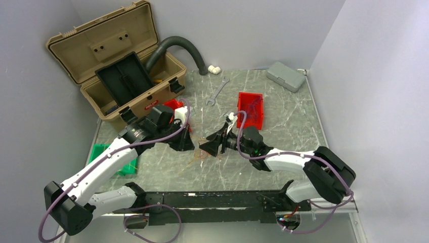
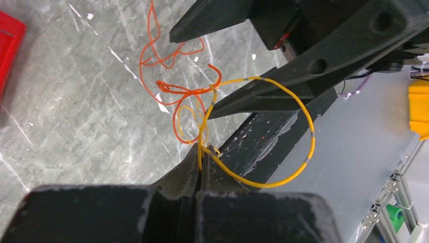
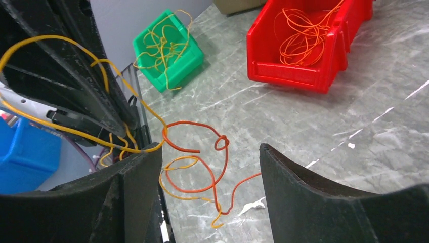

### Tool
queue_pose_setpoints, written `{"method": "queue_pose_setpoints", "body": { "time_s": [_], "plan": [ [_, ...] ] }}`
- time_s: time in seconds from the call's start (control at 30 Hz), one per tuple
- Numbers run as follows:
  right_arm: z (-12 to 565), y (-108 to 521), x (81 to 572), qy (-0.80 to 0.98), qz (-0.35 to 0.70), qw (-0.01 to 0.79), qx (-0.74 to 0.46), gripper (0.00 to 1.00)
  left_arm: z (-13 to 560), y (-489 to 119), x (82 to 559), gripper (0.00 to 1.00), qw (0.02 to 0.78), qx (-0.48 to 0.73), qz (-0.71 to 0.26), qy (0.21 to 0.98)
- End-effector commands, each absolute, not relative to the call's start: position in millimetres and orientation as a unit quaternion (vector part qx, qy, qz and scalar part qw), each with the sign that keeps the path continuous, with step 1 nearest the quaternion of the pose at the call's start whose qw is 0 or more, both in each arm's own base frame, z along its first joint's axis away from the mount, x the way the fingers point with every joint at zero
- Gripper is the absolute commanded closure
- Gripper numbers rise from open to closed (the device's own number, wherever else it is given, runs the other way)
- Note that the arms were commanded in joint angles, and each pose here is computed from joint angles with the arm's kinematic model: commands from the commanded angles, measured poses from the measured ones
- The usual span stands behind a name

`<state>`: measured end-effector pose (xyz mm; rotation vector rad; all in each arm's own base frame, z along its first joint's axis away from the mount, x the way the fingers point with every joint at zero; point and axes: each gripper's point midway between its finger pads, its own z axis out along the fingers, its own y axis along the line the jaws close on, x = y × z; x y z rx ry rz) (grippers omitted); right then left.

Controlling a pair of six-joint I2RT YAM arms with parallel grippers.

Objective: Untangle the cables
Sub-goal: Untie the cable.

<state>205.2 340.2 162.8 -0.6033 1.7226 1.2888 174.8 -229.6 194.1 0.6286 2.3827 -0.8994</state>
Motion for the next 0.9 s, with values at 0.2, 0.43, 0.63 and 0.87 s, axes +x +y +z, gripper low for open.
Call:
{"method": "queue_pose_setpoints", "body": {
  "time_s": [0.2, 0.43, 0.63, 0.87],
  "plan": [
    [181, 355, 207, 0.646, 0.553, 0.467, -0.243, 0.3, 249, -246, 168, 1.0, 0.29, 0.248, -0.396, 0.835],
    [183, 362, 207, 0.64, 0.567, 0.459, -0.242, 0.75, 250, -248, 165, 1.0, 0.285, 0.25, -0.405, 0.832],
    [169, 344, 215, 0.69, 0.524, 0.457, -0.2, 1.0, 240, -230, 180, 1.0, 0.324, 0.208, -0.354, 0.852],
    [121, 237, 264, 0.823, 0.274, 0.497, 0.016, 1.0, 214, -166, 206, 1.0, 0.355, 0.11, -0.202, 0.906]
  ]
}}
